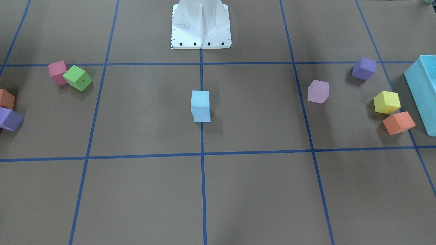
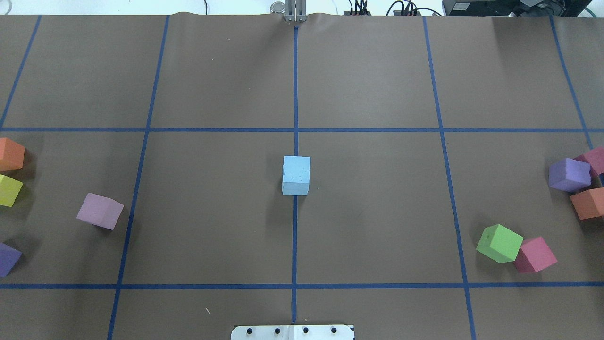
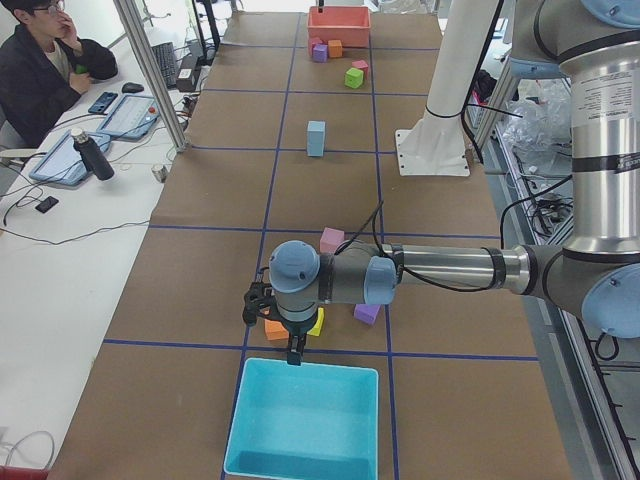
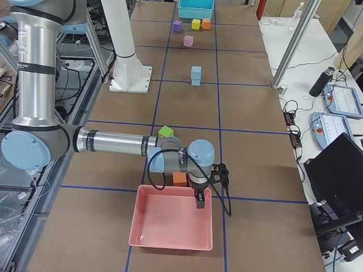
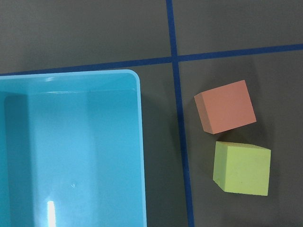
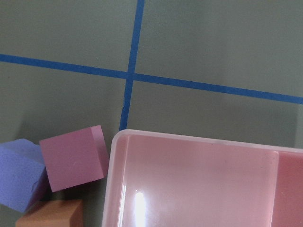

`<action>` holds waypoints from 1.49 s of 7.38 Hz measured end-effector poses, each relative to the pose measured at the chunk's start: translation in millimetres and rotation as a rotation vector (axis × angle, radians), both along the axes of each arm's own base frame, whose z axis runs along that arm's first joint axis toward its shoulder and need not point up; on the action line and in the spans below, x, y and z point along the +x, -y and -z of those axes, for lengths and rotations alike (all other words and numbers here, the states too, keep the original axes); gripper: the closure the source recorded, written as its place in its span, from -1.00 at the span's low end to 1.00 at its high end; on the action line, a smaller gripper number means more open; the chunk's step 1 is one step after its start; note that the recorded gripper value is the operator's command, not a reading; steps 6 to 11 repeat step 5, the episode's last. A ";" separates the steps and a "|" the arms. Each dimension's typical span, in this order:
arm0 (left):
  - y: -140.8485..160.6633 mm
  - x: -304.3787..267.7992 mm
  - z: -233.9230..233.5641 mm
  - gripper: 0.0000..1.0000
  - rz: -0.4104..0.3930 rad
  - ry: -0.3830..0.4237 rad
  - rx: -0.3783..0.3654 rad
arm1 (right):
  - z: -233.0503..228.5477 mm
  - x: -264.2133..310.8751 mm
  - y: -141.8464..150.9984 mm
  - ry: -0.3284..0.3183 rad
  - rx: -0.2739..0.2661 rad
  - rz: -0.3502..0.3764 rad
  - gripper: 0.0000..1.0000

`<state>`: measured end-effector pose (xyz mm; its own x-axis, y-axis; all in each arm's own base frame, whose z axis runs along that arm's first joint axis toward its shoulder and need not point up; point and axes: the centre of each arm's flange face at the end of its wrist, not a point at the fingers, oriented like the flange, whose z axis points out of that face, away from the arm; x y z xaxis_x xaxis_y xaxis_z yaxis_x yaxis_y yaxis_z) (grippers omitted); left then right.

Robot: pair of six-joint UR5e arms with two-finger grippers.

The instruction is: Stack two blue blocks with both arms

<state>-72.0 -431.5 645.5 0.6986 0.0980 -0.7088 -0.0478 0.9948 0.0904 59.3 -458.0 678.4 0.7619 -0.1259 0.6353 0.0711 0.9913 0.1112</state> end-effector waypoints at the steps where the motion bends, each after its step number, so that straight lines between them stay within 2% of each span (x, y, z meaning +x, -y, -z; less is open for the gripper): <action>1: -1.0 -0.1 -0.7 -0.96 0.001 0.000 -0.002 | 0.3 0.0 0.1 0.000 0.001 0.000 -1.00; 11: -1.6 -0.3 -1.0 -0.96 0.002 0.000 -0.004 | -1.3 0.0 -0.4 0.000 -0.002 0.000 -1.00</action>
